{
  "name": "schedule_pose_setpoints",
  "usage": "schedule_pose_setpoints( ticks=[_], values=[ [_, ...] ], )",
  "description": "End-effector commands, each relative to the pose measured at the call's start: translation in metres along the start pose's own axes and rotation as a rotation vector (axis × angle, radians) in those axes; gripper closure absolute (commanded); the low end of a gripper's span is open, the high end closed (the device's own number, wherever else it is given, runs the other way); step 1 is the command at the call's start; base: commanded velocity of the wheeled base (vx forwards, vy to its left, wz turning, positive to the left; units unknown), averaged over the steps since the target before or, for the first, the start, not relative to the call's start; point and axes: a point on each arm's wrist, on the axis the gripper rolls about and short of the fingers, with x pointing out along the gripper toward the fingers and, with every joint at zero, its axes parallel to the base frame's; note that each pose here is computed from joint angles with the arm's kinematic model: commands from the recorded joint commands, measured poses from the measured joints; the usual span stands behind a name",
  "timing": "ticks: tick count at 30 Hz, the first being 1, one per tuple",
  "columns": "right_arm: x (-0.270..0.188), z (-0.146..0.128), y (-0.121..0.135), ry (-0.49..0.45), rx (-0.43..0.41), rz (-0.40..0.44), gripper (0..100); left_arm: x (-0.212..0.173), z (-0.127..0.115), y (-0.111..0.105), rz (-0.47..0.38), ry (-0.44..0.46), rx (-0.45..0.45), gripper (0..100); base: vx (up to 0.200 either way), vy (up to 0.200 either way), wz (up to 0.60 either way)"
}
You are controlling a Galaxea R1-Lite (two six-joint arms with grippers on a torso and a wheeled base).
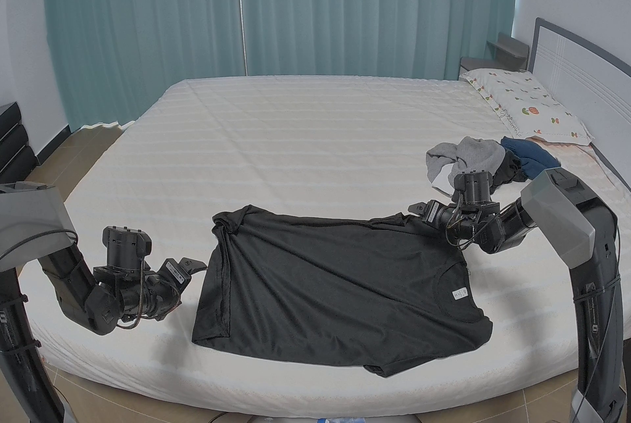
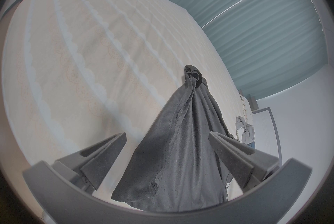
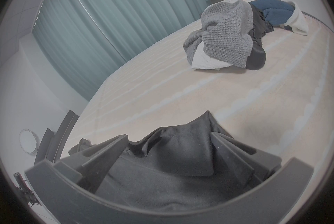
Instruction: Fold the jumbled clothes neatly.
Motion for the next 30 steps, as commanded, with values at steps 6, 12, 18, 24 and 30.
schedule_pose_setpoints(
  ticks=[6, 12, 18, 24, 30],
  values=[
    [0.007, -0.005, -0.002, -0.001, -0.001, -0.001, 100, 0.001, 0.001, 0.0, -0.001, -0.002, -0.003, 0, 0.0, 0.0, 0.0],
    [0.007, 0.003, -0.001, -0.031, -0.002, -0.012, 100, 0.001, 0.002, 0.0, -0.001, -0.005, -0.004, 0, 0.0, 0.0, 0.0],
    [0.014, 0.032, 0.005, -0.171, 0.003, -0.018, 100, 0.002, 0.004, 0.001, 0.0, -0.012, -0.006, 0, 0.0, 0.0, 0.0],
    [0.03, 0.058, 0.013, -0.334, 0.015, -0.012, 100, 0.003, 0.004, 0.001, -0.011, -0.02, -0.005, 0, 0.0, 0.0, 0.0],
    [0.055, 0.037, 0.005, -0.375, 0.021, -0.048, 100, 0.002, 0.003, 0.002, -0.005, -0.018, -0.005, 0, 0.0, 0.0, 0.0]
  ],
)
